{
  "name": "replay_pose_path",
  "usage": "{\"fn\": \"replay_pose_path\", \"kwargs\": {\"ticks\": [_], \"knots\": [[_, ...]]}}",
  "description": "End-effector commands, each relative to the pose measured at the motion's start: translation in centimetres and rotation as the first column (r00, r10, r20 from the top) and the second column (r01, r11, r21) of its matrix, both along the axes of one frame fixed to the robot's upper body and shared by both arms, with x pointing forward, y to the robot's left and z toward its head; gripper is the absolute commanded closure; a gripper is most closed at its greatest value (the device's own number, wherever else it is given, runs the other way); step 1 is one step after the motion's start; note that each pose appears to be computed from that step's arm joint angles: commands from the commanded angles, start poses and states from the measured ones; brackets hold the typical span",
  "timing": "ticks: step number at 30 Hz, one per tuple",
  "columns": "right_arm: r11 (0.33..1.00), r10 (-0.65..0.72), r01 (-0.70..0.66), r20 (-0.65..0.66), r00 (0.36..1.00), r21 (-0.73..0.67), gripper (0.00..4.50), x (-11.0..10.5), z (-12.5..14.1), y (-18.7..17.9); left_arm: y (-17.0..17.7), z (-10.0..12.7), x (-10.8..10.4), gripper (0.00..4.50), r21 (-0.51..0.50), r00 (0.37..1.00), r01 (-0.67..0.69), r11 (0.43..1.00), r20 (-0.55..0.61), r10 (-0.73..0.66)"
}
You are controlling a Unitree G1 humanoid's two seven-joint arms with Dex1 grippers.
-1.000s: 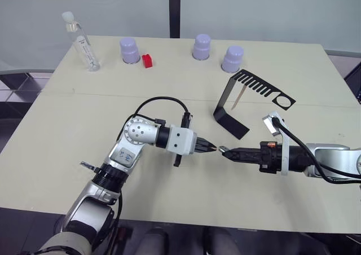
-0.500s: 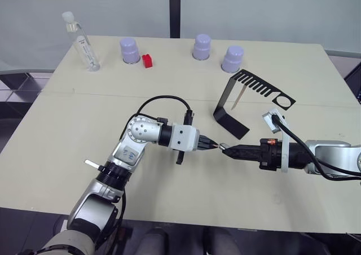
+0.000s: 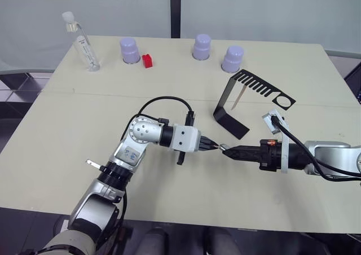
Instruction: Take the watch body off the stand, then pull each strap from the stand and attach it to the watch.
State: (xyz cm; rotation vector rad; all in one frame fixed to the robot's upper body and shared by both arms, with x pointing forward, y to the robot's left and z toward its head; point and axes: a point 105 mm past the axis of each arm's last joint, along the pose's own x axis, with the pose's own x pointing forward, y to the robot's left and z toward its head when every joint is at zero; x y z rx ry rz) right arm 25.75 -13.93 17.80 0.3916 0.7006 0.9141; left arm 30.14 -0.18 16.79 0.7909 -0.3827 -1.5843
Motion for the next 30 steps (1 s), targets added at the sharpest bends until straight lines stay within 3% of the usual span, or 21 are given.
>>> {"fn": "replay_pose_path", "kwargs": {"ticks": [1,30], "knots": [[0.989,0.139,-0.14,0.015,0.99,0.056,3.0,-1.9,0.7,2.33,-2.62,2.27,-1.72,4.5,-0.074,0.992,0.104,0.992,0.08,-0.098],[0.988,0.152,-0.151,0.038,0.988,-0.025,3.0,-1.5,-0.25,2.15,-3.18,2.55,-1.48,4.5,-0.086,0.991,0.106,0.991,0.086,-0.099]]}}
